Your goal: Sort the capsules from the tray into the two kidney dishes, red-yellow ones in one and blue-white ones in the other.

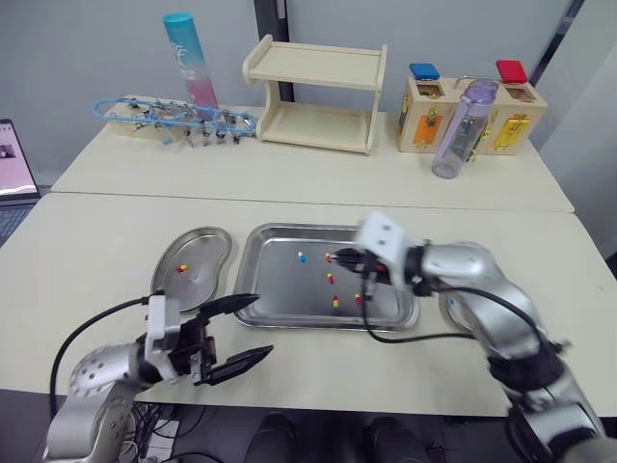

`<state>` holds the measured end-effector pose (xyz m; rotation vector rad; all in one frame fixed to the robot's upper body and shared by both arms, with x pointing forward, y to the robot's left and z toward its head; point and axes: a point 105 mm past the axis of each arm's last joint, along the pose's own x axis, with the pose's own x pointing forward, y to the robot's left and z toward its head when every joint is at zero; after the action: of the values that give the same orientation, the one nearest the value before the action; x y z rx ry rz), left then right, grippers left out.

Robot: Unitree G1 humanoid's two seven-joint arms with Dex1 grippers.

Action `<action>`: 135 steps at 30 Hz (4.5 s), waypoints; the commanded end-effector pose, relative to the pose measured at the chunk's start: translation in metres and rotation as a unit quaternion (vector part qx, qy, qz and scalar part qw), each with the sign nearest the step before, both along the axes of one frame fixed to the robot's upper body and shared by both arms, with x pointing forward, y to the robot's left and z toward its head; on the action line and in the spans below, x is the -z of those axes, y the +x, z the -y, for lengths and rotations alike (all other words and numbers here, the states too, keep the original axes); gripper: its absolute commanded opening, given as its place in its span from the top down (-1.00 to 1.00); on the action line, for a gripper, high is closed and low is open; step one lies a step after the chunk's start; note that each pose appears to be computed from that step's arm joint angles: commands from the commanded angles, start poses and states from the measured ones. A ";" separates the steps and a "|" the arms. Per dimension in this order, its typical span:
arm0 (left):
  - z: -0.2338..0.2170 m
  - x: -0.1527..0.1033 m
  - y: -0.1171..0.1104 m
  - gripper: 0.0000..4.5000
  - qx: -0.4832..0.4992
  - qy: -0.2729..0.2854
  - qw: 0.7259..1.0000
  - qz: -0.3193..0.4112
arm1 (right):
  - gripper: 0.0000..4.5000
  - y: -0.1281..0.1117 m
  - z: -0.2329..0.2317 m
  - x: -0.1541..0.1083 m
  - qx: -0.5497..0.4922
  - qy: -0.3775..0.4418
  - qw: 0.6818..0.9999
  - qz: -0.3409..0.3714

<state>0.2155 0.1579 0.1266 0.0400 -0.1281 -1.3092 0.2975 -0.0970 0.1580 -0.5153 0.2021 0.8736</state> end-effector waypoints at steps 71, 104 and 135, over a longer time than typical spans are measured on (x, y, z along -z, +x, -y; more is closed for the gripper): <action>-0.194 0.016 -0.011 -1.00 -0.445 0.124 0.879 -0.119 | -0.76 -0.100 0.201 0.009 0.114 -0.088 0.989 -0.017; -0.080 0.029 -0.029 -1.00 -0.304 0.097 0.945 -0.078 | -0.99 -0.097 0.226 0.028 0.096 -0.116 0.987 -0.058; -0.021 0.036 -0.004 -1.00 -0.324 0.013 0.944 -0.060 | -0.11 -0.005 -0.030 0.004 -0.056 0.048 0.997 0.002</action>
<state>0.2115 0.1829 0.0812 0.0109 0.0450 -0.6437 0.2867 -0.0727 0.1516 -0.3960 0.1590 1.0173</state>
